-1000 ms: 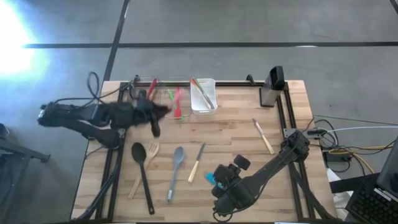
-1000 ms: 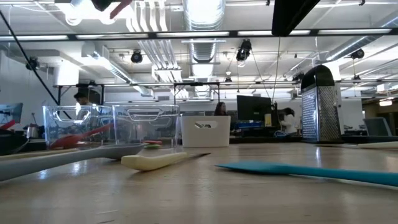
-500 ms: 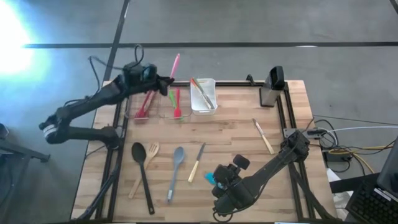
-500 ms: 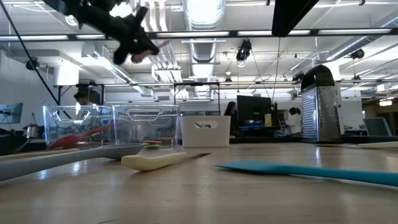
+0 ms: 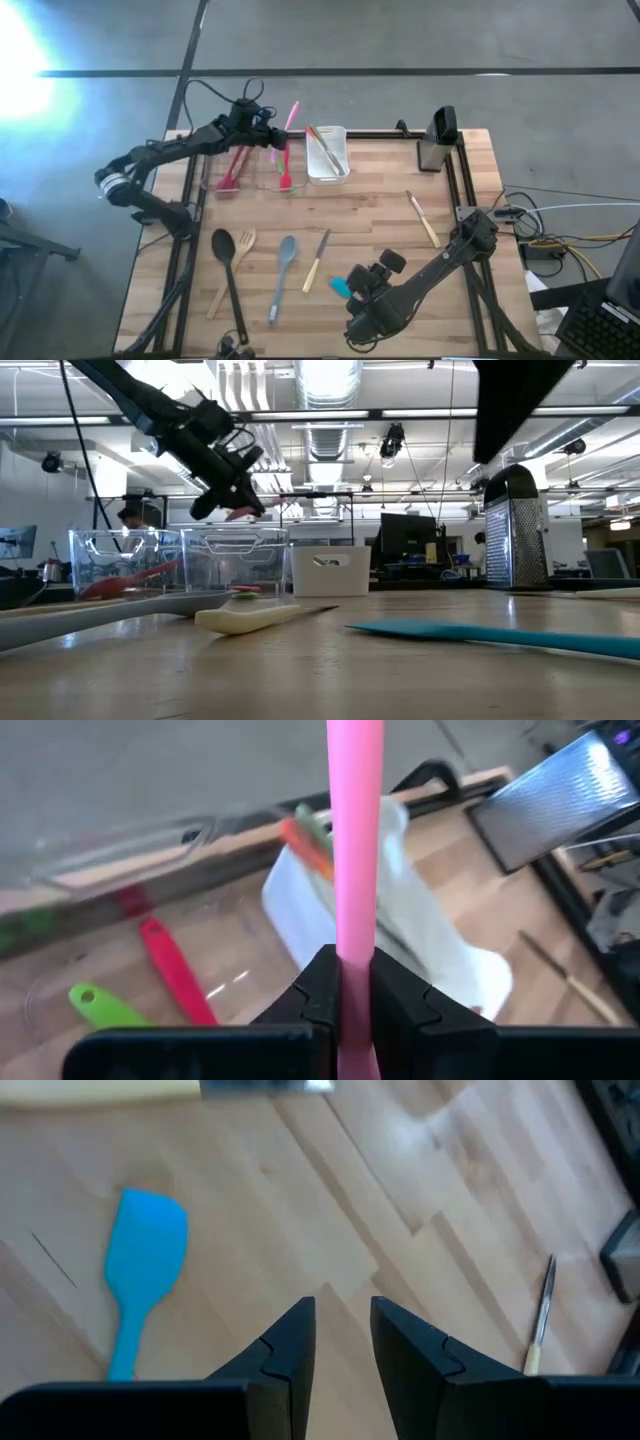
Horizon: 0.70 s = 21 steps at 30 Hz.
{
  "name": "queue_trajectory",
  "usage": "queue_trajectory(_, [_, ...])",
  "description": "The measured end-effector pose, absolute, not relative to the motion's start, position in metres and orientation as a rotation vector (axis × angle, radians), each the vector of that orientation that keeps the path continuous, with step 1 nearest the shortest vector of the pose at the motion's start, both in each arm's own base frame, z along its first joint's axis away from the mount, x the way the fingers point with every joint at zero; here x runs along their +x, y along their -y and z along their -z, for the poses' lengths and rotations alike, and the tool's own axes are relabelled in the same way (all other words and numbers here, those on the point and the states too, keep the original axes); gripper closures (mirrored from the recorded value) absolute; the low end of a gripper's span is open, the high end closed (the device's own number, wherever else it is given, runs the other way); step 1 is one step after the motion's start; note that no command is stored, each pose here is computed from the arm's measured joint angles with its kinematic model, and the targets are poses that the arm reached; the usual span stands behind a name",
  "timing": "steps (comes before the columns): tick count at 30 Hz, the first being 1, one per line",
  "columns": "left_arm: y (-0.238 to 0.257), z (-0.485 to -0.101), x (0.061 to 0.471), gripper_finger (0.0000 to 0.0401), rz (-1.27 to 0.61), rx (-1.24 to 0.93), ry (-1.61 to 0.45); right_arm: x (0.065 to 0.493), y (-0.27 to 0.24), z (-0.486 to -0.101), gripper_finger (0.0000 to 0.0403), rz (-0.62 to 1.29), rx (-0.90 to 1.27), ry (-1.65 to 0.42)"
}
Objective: Pick & Place Kitchen Items
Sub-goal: Put the pink spatula into the right transparent bin
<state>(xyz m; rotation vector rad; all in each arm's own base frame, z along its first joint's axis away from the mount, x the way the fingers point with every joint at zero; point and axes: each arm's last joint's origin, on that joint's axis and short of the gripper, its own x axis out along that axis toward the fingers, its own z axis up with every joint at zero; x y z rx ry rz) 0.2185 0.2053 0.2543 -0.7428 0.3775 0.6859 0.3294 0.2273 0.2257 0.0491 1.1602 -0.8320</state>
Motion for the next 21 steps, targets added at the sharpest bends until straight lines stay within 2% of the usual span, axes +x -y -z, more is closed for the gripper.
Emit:
queue_trajectory(10, [-0.205, -0.228, 0.215, 0.0368, -0.815, -0.743, -0.58, 0.319, -0.231, -0.21, 0.0319, 0.882, 0.083, -1.212])
queue_trajectory(21, [-0.192, -0.192, 0.207, 0.0368, -0.843, -0.805, -0.608, 0.32, -0.231, -0.212, 0.0316, 0.878, 0.088, -1.206])
